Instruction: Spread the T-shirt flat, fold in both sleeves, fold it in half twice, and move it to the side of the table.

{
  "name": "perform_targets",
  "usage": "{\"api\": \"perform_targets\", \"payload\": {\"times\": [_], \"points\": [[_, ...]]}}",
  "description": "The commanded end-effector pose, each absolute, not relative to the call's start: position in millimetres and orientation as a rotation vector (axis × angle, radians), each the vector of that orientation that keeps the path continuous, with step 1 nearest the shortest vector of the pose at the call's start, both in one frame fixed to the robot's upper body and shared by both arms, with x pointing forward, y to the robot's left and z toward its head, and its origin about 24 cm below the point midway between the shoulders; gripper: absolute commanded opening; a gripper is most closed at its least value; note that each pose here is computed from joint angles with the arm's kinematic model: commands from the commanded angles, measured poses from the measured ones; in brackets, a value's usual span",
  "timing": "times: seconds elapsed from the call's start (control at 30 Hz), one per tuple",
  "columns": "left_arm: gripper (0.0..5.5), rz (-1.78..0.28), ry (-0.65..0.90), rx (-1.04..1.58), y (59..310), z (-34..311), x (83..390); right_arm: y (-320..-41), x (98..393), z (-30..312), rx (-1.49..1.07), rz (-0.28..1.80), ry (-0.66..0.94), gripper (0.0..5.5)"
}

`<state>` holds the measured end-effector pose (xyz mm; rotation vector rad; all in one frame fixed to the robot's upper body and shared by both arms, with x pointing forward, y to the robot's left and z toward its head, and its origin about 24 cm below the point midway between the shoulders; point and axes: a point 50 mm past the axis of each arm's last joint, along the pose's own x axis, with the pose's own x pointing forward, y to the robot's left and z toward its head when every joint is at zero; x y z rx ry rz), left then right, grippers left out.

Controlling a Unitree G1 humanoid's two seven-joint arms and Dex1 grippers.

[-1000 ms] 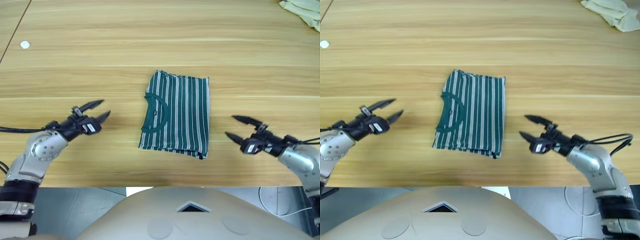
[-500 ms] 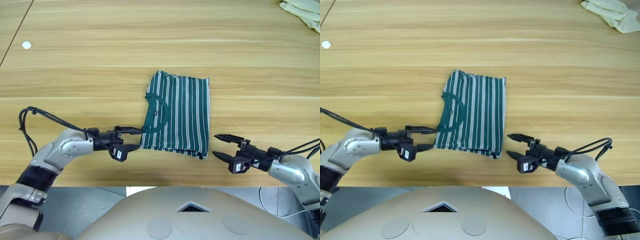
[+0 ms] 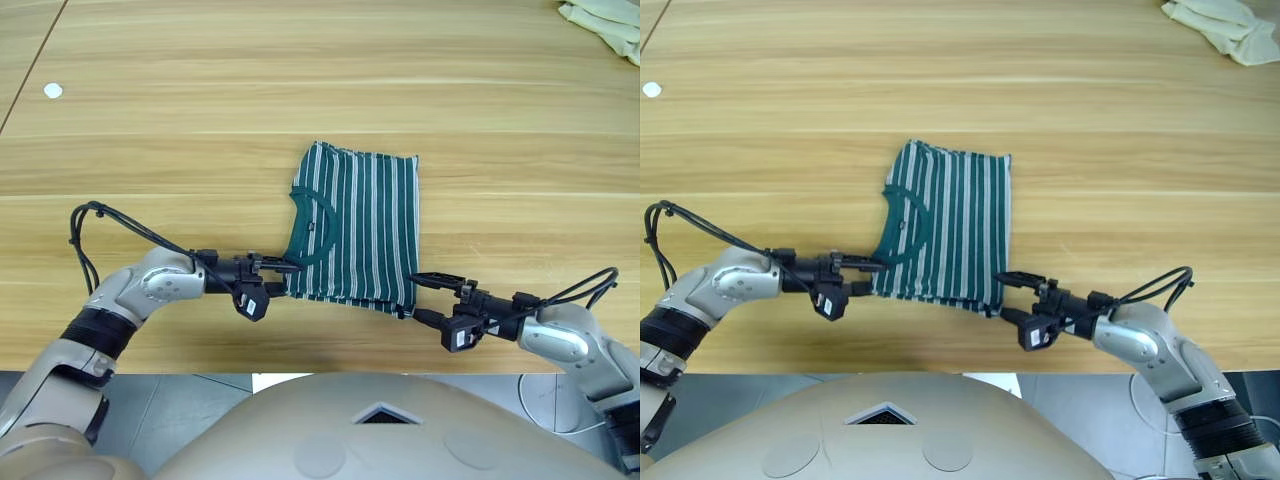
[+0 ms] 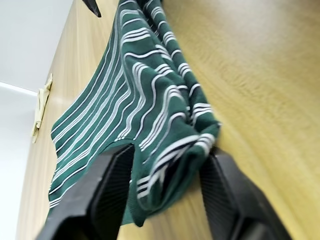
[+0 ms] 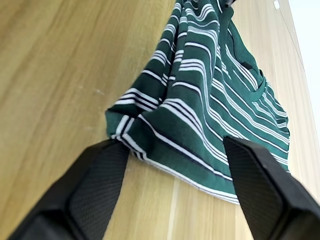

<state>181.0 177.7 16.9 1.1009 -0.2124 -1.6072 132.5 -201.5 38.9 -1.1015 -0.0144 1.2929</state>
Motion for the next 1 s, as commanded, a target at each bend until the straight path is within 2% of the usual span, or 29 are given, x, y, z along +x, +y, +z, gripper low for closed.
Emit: {"api": "perform_targets", "payload": {"times": [0.03, 0.23, 0.33, 0.5, 0.6, 0.83, 1.0], "points": [[1.43, -1.757, -0.017, 1.104, 186, -12, 158, -203, 129, 30, -1.110, 1.363, 0.031, 3.05], [0.40, -1.736, 0.000, 1.093, 186, -16, 162, -200, 128, 26, -1.092, 1.394, 0.015, 1.84], [0.17, -1.727, 0.004, 1.086, 185, -18, 163, -198, 130, 25, -1.081, 1.392, -0.002, 1.31], [0.13, -1.714, 0.025, 1.064, 188, -22, 163, -198, 135, 26, -1.065, 1.345, -0.028, 0.31], [0.13, -1.709, 0.022, 1.012, 186, -24, 159, -201, 136, 29, -1.057, 1.309, -0.037, 0.18], [0.13, -1.646, -0.100, 0.845, 158, -23, 136, -214, 137, 46, -1.051, 1.196, -0.055, 0.16], [0.13, -1.525, -0.078, 0.823, 163, -14, 129, -217, 126, 49, -1.005, 1.172, -0.015, 0.16]]}}
